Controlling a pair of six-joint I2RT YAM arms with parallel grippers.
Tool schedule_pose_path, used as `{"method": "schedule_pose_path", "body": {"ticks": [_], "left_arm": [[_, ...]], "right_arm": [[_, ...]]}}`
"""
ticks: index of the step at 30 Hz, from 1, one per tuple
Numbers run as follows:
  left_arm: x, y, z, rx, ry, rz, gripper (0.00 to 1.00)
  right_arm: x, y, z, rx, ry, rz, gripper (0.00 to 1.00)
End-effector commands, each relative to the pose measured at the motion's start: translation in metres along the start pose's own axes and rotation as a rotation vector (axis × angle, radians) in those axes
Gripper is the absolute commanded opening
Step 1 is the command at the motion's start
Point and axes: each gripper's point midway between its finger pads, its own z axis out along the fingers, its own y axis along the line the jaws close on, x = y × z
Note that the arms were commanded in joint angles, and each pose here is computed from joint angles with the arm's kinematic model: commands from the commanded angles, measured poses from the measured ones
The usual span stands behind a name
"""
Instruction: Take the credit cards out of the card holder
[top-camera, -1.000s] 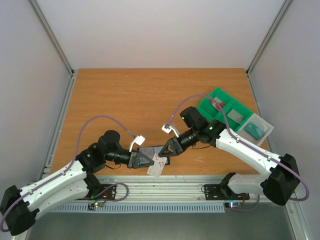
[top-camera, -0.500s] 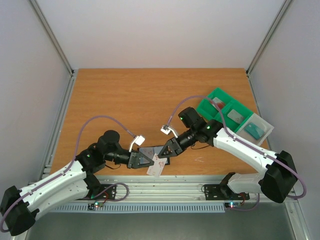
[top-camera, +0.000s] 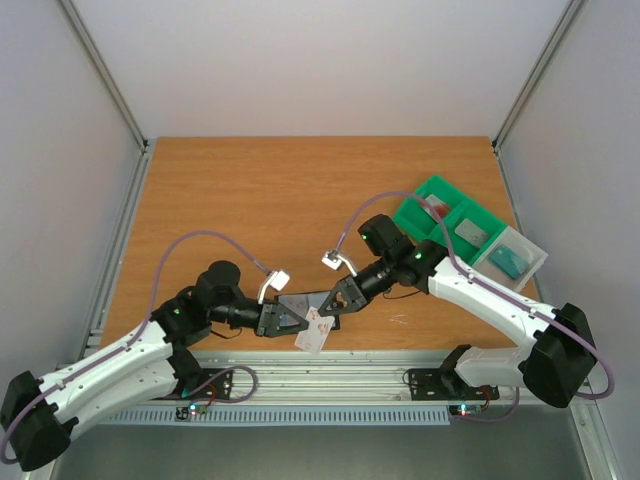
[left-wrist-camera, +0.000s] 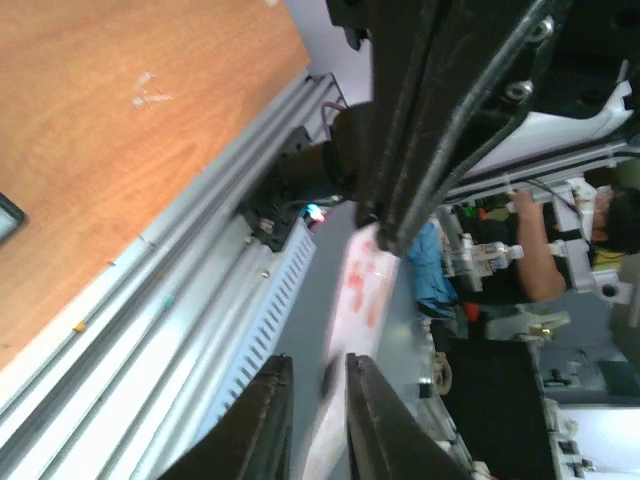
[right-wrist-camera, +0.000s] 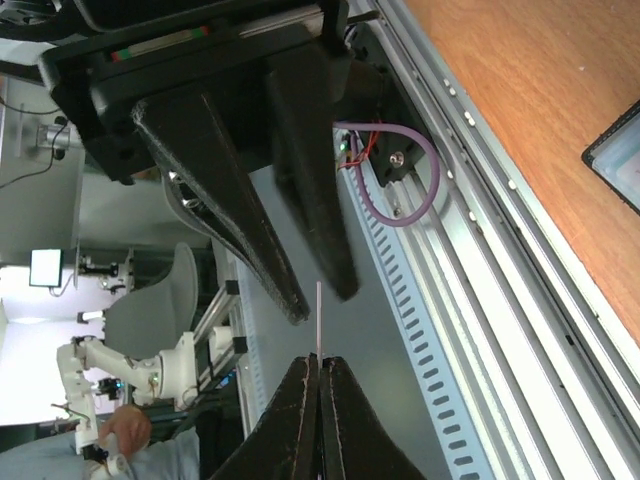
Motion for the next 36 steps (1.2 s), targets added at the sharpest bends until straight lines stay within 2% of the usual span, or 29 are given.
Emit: {"method": "schedule_pose_path", "body": {"ticks": [1,2,5,11,22,29,36], "left_arm": [[-0.018,-0.002,-0.007,-0.071,-0.083,0.035,0.23],[-0.02,0.0,-0.009,-0.09,-0.095,0.033,0.3],[-0.027,0.003,-0.015,-0.147,-0.142,0.034,0.61],[-0.038,0.011,-0.036,-0.293,-0.226,0.042,0.99],[-0.066,0.04,-0.078,-0.658,-0.338,0.123,0.99],[-0.08,0.05,-0.08,-0.721,-0.379,0.185,0.99],[-0.079,0.067,-0.072,-0.77,-0.319,0.188,0.99]], "right_arm": [[-0.001,0.007,-0.005,-0.007,-0.025,-0.016,0.01],[-0.002,0.007,-0.005,-0.001,-0.03,-0.012,0.01],[-0.006,0.002,-0.006,0.024,-0.059,0.007,0.01],[-0.022,-0.017,-0.008,0.111,-0.143,0.052,0.01],[-0.066,-0.065,-0.059,0.369,-0.437,0.186,0.01],[-0.067,-0.112,-0.114,0.59,-0.655,0.304,0.01],[-0.052,-0.158,-0.19,0.823,-0.867,0.462,0.01]]}}
